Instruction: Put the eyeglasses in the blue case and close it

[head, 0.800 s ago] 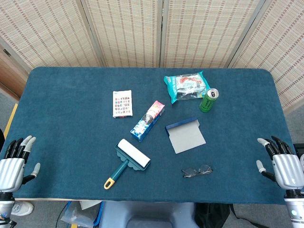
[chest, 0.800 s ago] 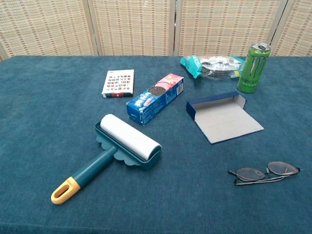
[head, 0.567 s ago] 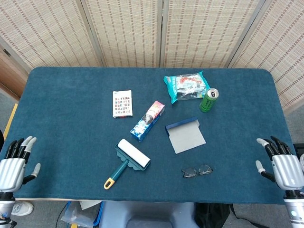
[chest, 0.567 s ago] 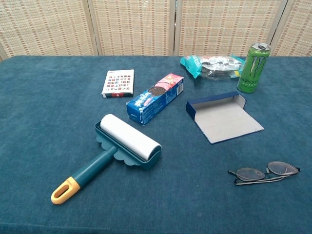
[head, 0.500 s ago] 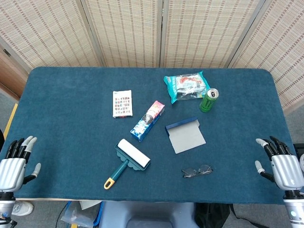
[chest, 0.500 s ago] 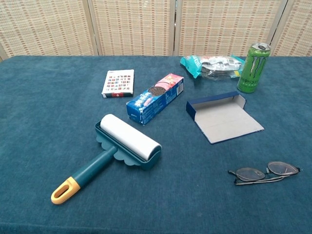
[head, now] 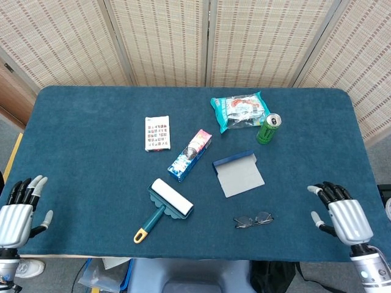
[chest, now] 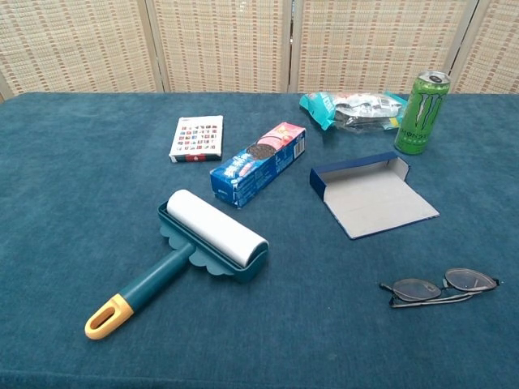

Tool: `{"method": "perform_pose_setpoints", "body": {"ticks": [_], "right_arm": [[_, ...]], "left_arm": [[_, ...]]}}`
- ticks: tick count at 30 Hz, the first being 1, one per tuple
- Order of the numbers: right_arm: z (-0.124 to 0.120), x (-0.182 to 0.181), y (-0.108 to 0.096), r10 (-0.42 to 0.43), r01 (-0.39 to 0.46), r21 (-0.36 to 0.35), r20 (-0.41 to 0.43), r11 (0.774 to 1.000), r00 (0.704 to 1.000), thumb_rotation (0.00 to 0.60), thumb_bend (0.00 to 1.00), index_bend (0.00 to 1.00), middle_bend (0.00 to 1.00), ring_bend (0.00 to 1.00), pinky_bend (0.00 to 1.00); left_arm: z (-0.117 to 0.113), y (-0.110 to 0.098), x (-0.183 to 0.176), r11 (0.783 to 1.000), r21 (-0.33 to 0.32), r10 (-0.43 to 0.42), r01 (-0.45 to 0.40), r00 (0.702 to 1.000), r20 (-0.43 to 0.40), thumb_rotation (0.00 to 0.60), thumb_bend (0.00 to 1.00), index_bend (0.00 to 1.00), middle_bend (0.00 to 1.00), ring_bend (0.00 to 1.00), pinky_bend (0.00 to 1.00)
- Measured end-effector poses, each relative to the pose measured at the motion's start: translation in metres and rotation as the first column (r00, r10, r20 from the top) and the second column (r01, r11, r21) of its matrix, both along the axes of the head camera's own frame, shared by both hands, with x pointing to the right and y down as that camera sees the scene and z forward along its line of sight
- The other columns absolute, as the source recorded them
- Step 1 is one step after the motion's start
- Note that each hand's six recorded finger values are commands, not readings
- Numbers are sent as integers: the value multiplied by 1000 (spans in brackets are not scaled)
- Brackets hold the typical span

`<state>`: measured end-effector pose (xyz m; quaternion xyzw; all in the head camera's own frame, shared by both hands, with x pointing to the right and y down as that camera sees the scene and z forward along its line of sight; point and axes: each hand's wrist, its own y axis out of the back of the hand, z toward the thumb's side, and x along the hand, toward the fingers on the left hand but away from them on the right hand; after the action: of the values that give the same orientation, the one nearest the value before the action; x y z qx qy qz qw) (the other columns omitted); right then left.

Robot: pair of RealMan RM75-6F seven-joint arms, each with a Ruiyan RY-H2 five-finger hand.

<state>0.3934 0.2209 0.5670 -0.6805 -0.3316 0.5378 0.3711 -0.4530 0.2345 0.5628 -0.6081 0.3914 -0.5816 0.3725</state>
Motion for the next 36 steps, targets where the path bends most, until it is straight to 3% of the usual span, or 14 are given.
{"method": "perform_pose_setpoints", "body": {"ticks": [8, 16, 21, 36], "right_arm": [[27, -46, 5, -179, 182, -94, 42, 979, 983, 600, 364, 311, 231, 149, 186], [65, -88, 21, -334, 344, -200, 81, 918, 939, 600, 364, 343, 203, 123, 186], [83, -97, 25, -368, 376, -229, 77, 898, 927, 600, 364, 350, 203, 120, 186], [109, -103, 26, -389, 385, -275, 42, 881, 920, 600, 364, 362, 203, 111, 186]], "left_arm": [[-4, 4, -3, 1000, 4, -13, 13, 1000, 3, 600, 382, 3, 0, 0, 0], [-7, 9, -9, 1000, 4, -28, 28, 1000, 8, 600, 382, 2, 0, 0, 0], [-8, 11, -13, 999, 1, -38, 38, 999, 10, 600, 382, 3, 0, 0, 0], [-6, 12, -14, 999, -6, -37, 37, 999, 3, 600, 381, 3, 0, 0, 0]]}}
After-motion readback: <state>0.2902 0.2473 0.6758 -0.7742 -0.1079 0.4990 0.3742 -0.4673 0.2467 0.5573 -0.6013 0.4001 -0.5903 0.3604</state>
